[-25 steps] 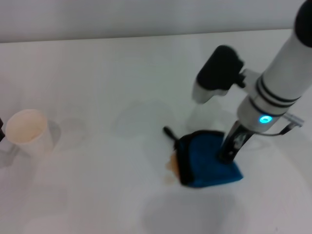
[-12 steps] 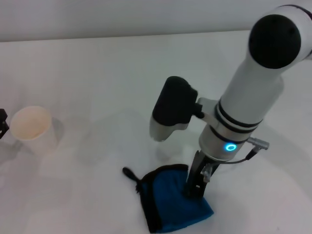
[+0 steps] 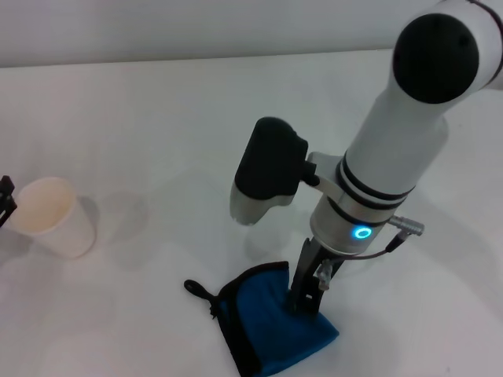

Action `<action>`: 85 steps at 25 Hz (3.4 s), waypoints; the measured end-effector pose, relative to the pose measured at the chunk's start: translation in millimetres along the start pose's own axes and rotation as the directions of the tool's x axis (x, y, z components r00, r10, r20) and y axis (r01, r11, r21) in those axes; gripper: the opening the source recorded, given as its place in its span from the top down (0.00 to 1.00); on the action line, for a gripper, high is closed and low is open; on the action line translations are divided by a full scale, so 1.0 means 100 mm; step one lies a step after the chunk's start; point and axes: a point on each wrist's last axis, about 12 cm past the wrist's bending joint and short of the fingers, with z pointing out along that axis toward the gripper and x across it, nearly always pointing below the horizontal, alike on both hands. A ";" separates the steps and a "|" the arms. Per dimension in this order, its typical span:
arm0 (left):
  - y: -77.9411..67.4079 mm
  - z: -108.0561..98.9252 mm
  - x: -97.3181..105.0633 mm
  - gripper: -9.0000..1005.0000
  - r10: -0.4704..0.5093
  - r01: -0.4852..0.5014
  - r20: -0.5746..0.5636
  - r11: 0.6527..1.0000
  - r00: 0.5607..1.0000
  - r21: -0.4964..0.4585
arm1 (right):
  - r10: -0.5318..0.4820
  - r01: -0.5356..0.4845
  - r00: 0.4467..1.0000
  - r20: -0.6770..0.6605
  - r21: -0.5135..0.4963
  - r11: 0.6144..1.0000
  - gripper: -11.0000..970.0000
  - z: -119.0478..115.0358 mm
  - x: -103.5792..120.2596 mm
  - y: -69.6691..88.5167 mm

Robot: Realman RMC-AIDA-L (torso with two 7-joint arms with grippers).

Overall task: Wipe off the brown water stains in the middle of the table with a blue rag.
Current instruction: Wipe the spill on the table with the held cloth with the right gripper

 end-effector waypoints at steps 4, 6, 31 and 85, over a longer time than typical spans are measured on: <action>0.00 0.01 -0.01 0.12 0.001 -0.001 0.002 1.000 1.000 0.002 | -0.026 0.025 0.999 -0.026 -0.006 1.000 0.98 0.03 0.00 0.02; 0.00 0.02 -0.01 0.12 0.001 -0.001 0.002 1.000 1.000 0.002 | -0.032 0.031 0.999 -0.032 -0.014 0.999 0.98 0.05 0.00 0.03; 0.01 -0.03 0.01 0.12 -0.001 0.001 0.000 1.000 1.000 -0.003 | 0.258 -0.279 0.960 0.110 0.445 0.851 0.98 -0.43 0.38 -1.08; 0.16 -0.37 0.05 0.12 -0.013 0.017 0.032 0.994 0.999 -0.109 | 0.213 -0.223 0.958 0.194 0.029 0.974 0.97 -0.41 0.44 -0.64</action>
